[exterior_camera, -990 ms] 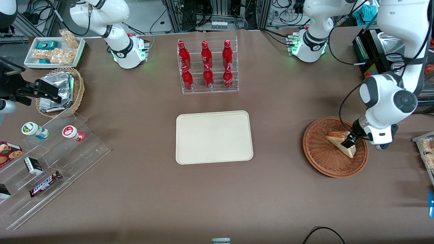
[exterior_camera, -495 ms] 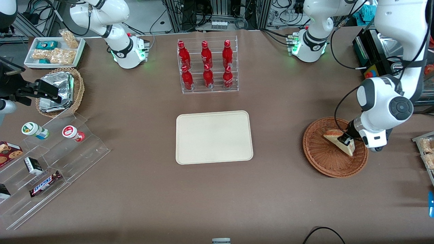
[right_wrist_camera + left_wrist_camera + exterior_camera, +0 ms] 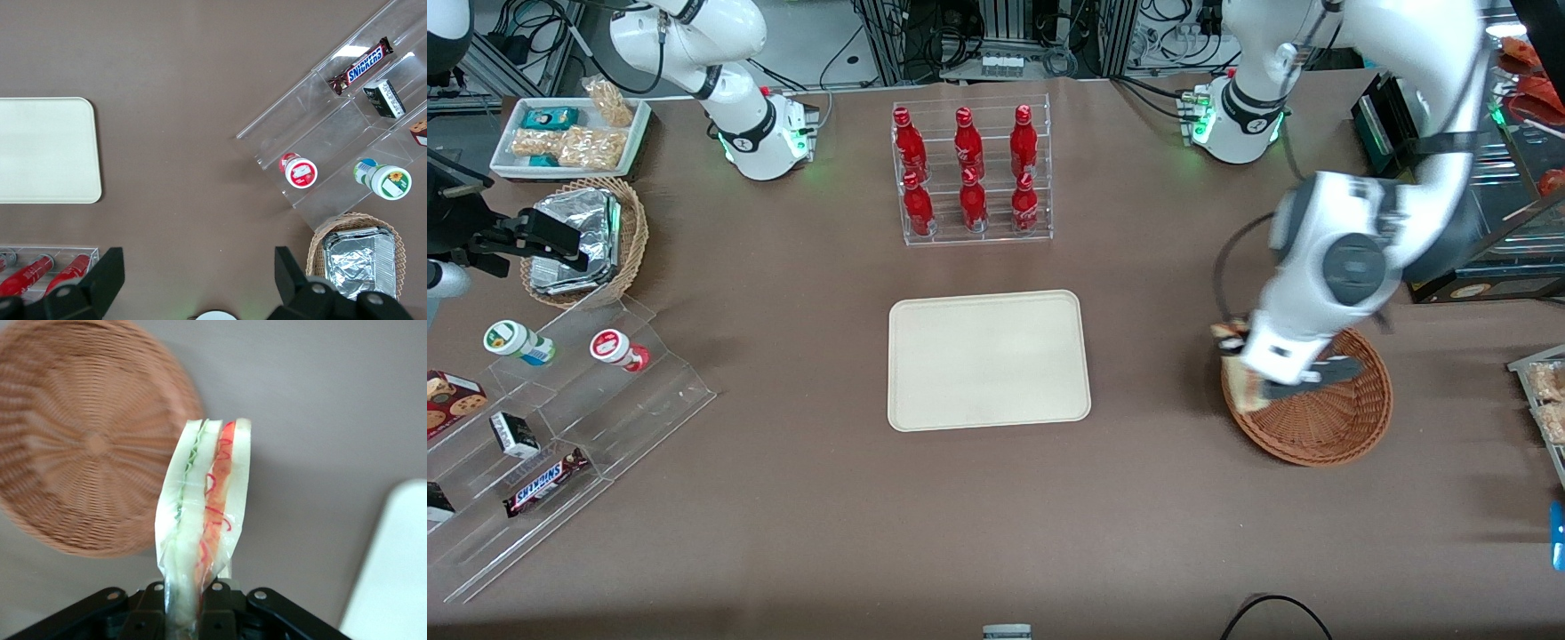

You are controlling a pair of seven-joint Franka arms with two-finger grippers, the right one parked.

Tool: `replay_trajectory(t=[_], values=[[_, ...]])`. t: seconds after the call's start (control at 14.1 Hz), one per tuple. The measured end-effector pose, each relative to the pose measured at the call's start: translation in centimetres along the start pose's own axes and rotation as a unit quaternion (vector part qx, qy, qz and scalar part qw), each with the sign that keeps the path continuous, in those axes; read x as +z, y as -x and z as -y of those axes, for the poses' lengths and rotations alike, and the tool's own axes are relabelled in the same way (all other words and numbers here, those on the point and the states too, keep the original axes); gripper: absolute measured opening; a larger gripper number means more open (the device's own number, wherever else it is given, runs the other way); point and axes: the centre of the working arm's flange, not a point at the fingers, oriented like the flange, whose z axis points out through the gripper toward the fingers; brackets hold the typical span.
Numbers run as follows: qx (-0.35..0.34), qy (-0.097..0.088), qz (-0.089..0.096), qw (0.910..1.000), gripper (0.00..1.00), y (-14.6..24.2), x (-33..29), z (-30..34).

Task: Place sandwich from basket to tray
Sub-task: 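Carry the sandwich with the left gripper over the cream tray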

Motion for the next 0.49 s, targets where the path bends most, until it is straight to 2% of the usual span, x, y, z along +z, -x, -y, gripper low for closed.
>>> replay_trajectory(t=[0.28,0.49], values=[[0.017,0.033,0.013,0.9992,0.15,4.8,1.2,-13.5],[0.004,0.044,0.003,0.999,0.15,8.4,3.8,-22.7]])
